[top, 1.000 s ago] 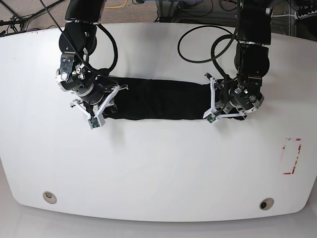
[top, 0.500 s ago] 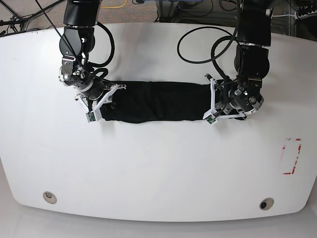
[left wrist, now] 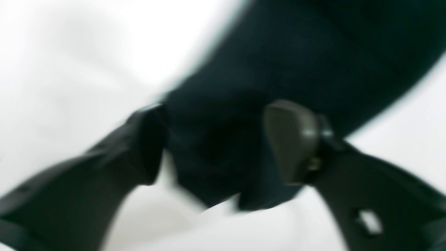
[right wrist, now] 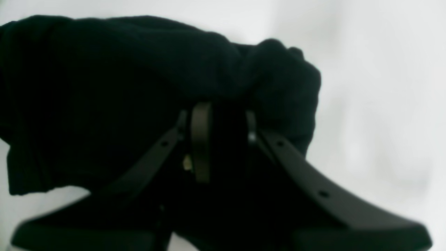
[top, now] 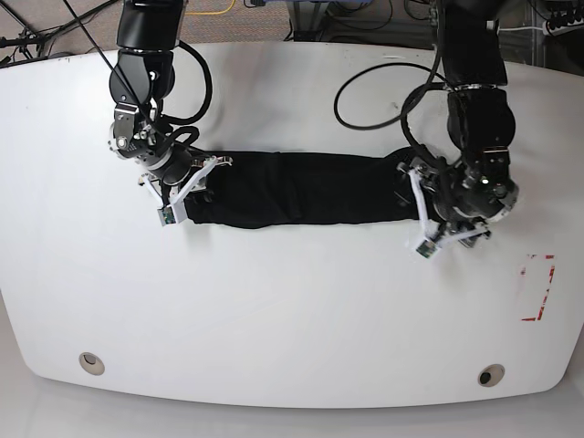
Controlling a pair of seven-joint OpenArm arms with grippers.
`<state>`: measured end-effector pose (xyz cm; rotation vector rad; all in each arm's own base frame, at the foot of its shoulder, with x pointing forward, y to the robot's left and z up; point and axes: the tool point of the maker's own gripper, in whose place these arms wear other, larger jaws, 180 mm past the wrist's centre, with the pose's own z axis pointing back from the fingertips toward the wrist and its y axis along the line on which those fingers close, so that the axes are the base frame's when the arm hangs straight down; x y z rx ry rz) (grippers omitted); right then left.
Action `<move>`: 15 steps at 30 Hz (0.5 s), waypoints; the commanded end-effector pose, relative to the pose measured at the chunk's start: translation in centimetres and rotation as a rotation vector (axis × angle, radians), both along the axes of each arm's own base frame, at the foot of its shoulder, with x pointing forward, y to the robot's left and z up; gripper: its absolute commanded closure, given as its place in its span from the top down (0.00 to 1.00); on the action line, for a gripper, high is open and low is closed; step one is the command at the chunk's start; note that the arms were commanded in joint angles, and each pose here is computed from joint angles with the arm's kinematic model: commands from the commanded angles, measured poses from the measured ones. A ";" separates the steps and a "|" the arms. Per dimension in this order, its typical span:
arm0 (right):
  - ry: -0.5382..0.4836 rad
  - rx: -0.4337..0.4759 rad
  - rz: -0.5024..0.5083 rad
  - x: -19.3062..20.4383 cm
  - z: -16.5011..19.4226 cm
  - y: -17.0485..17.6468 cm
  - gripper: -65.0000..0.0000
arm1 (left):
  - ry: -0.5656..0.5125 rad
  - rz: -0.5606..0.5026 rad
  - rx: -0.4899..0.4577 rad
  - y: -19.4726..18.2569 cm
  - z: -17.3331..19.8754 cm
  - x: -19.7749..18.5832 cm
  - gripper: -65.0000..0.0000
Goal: Fold the T-shirt properly
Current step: 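Move the left gripper to the strip's other end and grasp it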
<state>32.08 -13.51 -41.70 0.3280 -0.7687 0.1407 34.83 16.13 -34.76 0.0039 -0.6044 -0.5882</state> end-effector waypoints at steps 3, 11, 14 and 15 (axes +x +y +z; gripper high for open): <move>0.067 -0.048 0.008 -0.9 -1.1 -0.6 0.19 | -0.095 0.083 -0.087 2.0 3.5 1.3 0.87; 0.063 -0.050 0.008 -0.8 -1.0 -0.6 0.19 | -0.040 0.240 -0.220 7.5 3.1 0.9 0.86; 0.063 -0.052 0.008 -0.8 -1.0 -0.7 0.19 | -0.008 0.257 -0.294 8.4 2.2 0.5 0.86; 0.063 -0.052 0.008 -0.8 -1.0 -0.7 0.19 | 0.005 0.262 -0.319 8.8 1.8 0.3 0.86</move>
